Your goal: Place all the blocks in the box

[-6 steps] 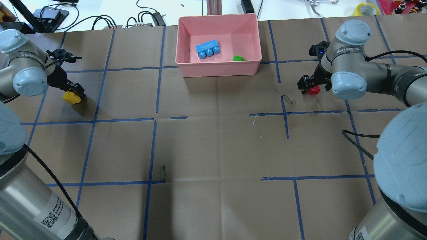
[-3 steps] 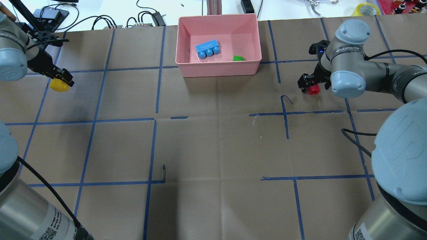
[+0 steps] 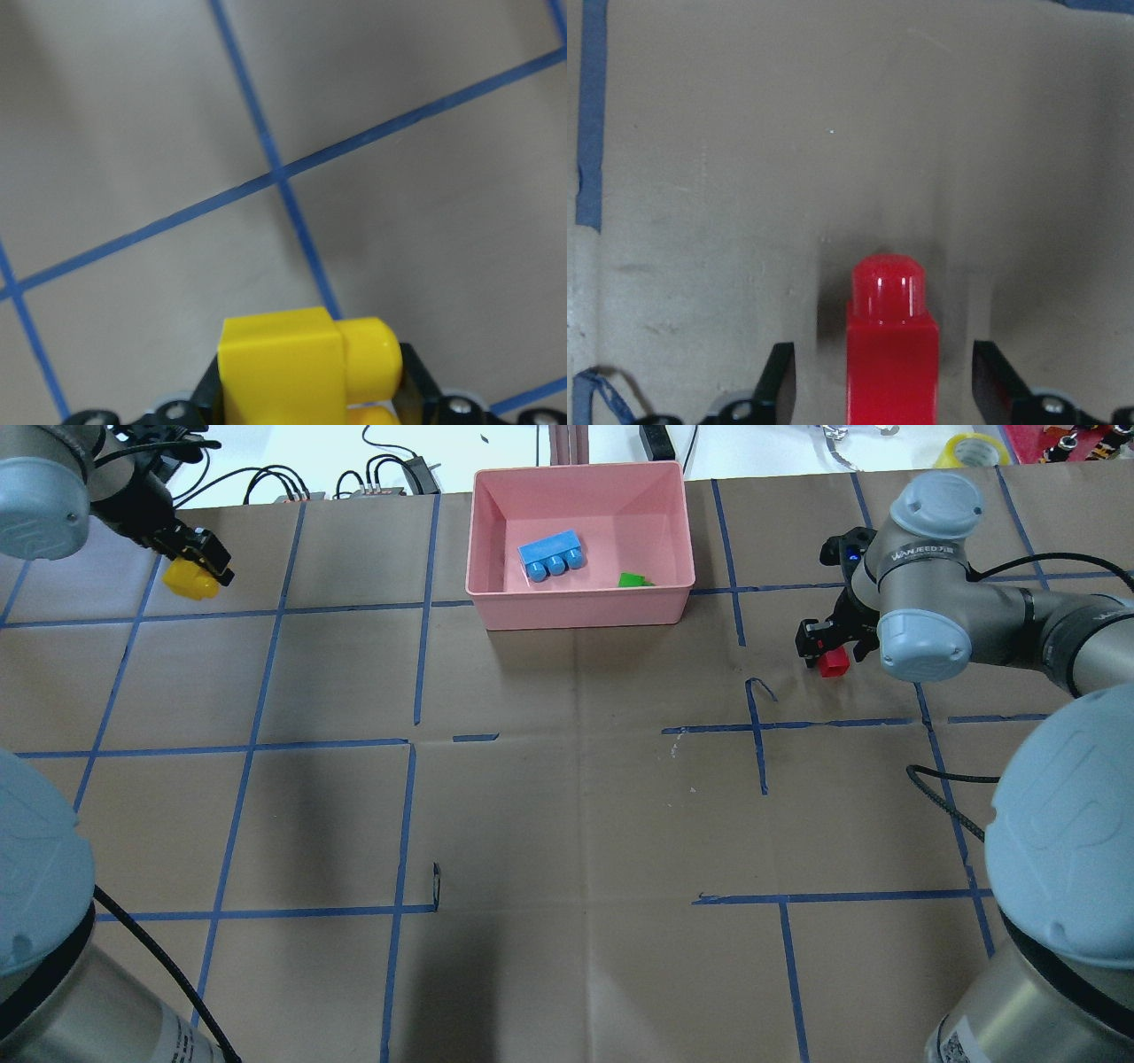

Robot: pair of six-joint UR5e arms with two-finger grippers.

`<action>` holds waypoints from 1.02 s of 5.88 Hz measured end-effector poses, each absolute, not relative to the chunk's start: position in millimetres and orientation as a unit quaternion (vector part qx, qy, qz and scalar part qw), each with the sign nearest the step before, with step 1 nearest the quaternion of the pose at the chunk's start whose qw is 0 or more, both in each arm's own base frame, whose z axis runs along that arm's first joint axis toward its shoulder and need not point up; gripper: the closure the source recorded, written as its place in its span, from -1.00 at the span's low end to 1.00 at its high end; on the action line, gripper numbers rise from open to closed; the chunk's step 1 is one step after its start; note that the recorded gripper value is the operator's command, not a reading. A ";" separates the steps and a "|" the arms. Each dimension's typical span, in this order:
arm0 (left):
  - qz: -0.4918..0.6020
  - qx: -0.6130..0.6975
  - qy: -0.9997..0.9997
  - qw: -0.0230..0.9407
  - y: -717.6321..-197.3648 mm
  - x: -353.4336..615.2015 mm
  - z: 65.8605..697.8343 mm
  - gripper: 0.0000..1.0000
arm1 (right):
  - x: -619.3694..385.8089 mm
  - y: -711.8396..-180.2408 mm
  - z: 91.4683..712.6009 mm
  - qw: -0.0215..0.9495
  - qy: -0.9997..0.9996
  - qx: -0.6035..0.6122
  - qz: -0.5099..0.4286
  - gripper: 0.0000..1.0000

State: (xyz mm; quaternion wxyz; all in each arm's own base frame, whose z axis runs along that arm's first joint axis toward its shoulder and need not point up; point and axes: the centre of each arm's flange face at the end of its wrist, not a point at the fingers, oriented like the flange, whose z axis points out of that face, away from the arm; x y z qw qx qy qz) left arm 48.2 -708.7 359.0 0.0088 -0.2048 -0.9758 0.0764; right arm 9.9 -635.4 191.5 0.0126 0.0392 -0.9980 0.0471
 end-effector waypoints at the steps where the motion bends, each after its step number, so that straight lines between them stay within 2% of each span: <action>1: 0.088 -0.179 -0.979 0.036 -725.7 -9.6 357.4 0.36 | 9.8 -635.6 188.9 0.012 -0.998 0.039 0.045 -0.46; 2: 0.096 -0.145 -0.983 0.052 -743.0 -66.9 356.5 0.34 | 9.8 -635.8 186.5 0.012 -0.998 0.039 0.043 -0.38; 3: 0.106 -0.115 -0.986 0.061 -756.6 -132.8 359.7 0.34 | 9.7 -636.3 184.5 0.011 -0.998 0.039 0.041 0.10; 5: 0.131 -0.054 -0.986 0.084 -764.8 -245.3 365.4 0.24 | 9.5 -635.9 184.1 0.011 -0.998 0.039 0.040 0.65; 6: 0.146 -0.030 -0.984 0.096 -770.5 -277.9 351.0 0.19 | 9.2 -635.4 185.3 0.012 -0.998 0.038 0.040 0.82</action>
